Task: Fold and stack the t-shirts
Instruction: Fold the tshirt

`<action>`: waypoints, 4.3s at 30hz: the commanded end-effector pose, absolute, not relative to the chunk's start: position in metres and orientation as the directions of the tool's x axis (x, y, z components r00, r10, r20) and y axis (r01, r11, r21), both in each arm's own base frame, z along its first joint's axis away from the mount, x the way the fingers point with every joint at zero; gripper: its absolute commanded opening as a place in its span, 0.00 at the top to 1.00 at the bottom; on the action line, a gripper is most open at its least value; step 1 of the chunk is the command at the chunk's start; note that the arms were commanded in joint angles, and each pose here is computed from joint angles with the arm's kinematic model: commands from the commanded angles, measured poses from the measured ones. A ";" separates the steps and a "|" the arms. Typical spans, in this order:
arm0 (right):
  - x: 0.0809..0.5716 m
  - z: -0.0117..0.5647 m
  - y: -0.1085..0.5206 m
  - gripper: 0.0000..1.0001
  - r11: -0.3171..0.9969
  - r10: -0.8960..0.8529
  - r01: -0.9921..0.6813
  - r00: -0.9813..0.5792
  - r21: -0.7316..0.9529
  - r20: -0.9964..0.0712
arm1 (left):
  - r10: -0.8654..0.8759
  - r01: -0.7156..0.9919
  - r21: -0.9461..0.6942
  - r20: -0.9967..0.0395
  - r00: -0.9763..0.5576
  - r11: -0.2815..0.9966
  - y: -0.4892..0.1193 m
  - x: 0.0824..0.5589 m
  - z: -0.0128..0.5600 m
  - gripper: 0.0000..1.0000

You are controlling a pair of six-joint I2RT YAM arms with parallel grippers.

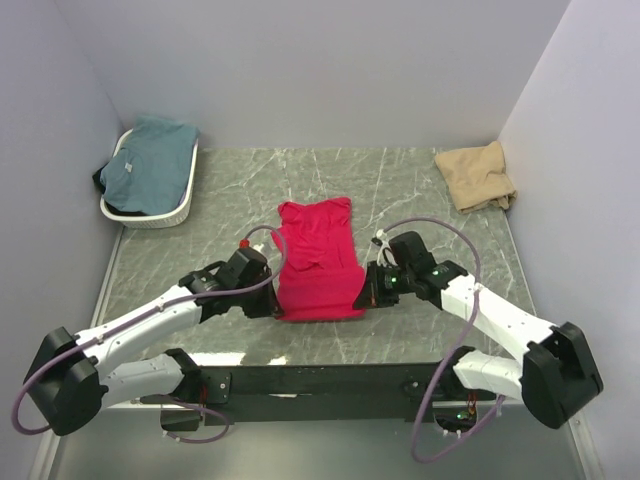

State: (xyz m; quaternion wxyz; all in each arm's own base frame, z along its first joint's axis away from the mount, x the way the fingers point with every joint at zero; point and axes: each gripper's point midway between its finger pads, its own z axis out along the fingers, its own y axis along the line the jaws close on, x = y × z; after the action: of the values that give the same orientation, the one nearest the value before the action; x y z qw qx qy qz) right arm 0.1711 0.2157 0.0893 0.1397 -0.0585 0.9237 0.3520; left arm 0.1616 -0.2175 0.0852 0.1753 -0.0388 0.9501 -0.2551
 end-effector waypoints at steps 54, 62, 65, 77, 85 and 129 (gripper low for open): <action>0.448 0.135 0.246 0.96 0.742 0.045 -0.241 -0.913 0.626 -0.405 | -0.231 0.016 -0.407 -0.551 -0.802 0.913 -0.193 0.461 0.143 0.99; 0.488 0.118 0.251 0.93 0.726 0.068 -0.218 -0.921 0.653 -0.384 | -0.251 0.000 -0.442 -0.509 -0.823 0.897 -0.193 0.487 0.109 0.93; 0.500 0.106 0.248 0.79 0.730 0.092 -0.192 -0.924 0.656 -0.372 | -0.261 0.008 -0.476 -0.495 -0.829 0.879 -0.199 0.496 0.096 0.61; 0.550 0.137 0.195 0.40 0.842 0.214 -0.159 -0.778 0.515 -0.590 | -0.334 0.046 -0.494 -0.651 -0.682 0.868 -0.169 0.556 0.152 0.31; 0.502 0.176 0.218 0.43 0.778 0.117 -0.286 -0.808 0.559 -0.577 | -0.329 0.184 -0.611 -0.627 -0.706 0.770 -0.193 0.505 0.209 0.31; 0.544 0.086 0.248 0.44 0.789 0.106 -0.219 -0.873 0.575 -0.477 | -0.283 0.149 -0.594 -0.571 -0.770 0.791 -0.227 0.555 0.093 0.36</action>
State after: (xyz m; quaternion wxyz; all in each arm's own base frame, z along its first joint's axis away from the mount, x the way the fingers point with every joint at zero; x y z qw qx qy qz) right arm 0.5255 0.2650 0.0914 0.2352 -0.0504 0.9109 0.3353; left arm 0.5303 -0.2440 0.0841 0.3001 -0.0398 0.8910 -0.3384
